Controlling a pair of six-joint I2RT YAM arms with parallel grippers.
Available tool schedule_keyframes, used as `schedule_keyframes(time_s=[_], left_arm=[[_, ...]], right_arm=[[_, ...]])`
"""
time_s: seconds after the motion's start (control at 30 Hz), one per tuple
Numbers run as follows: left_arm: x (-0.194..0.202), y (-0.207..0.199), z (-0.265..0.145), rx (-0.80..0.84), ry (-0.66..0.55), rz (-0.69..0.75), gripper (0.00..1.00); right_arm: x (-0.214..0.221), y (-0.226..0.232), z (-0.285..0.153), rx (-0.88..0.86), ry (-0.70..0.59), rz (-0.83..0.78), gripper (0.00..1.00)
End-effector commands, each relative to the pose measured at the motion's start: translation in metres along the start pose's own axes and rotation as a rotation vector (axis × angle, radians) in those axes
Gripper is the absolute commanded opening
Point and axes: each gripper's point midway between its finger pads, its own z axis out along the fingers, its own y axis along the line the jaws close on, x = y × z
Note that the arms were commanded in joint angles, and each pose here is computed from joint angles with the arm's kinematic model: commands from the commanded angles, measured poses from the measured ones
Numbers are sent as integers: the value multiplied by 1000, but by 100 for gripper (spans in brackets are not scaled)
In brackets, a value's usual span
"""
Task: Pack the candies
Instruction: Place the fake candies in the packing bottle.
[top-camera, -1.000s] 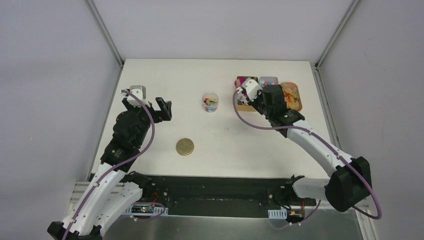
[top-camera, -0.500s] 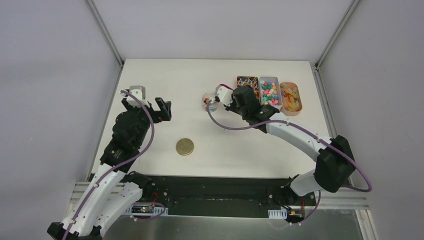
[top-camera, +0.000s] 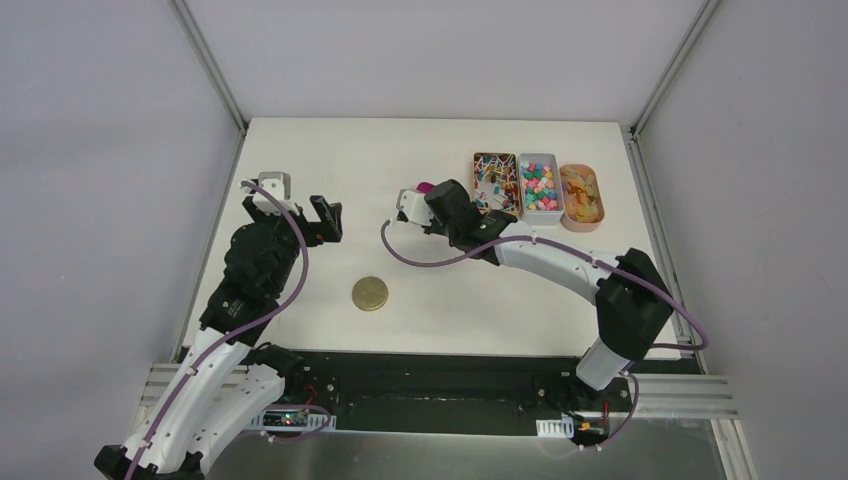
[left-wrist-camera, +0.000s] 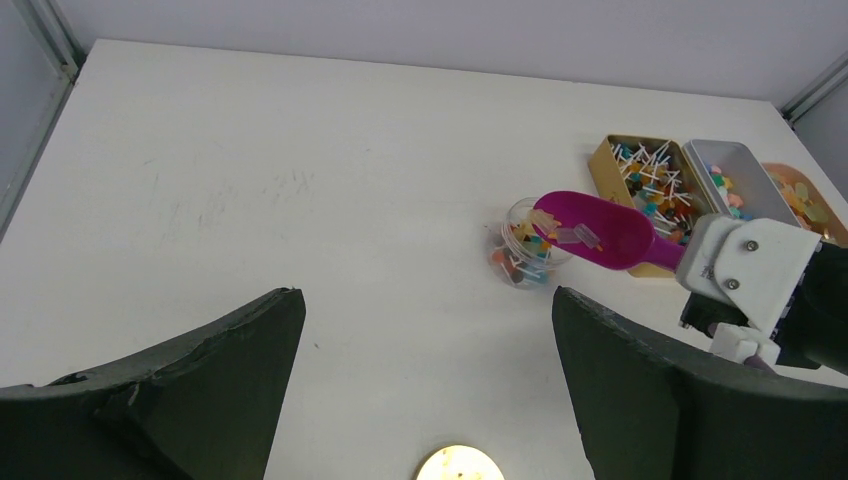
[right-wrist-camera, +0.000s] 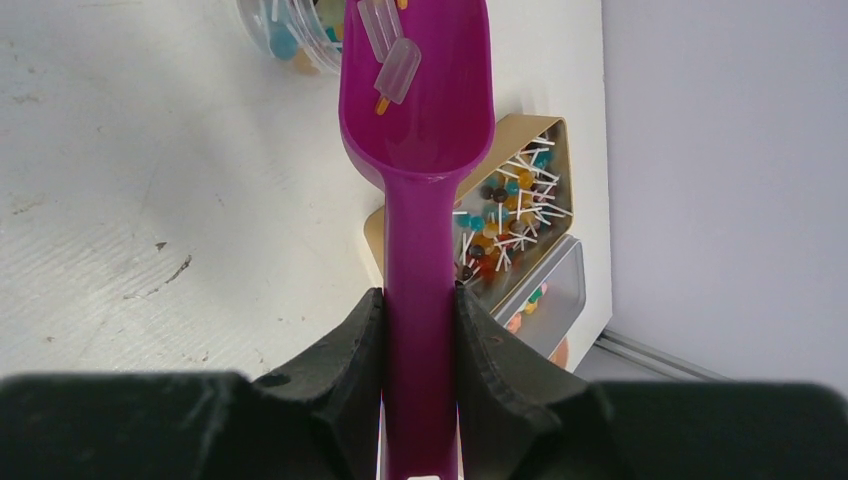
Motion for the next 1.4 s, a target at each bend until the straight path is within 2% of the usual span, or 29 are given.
schedule_keyframes(time_s=[0.0, 0.67, 1.37], left_arm=[[-8, 6, -3, -23, -30, 13, 99], [-8, 6, -2, -28, -31, 11, 99], [-9, 6, -3, -27, -33, 11, 99]], right_arm=[[-14, -24, -9, 77, -1, -11, 0], [-15, -29, -13, 108, 51, -72, 0], [-10, -25, -14, 133, 140, -203, 0]])
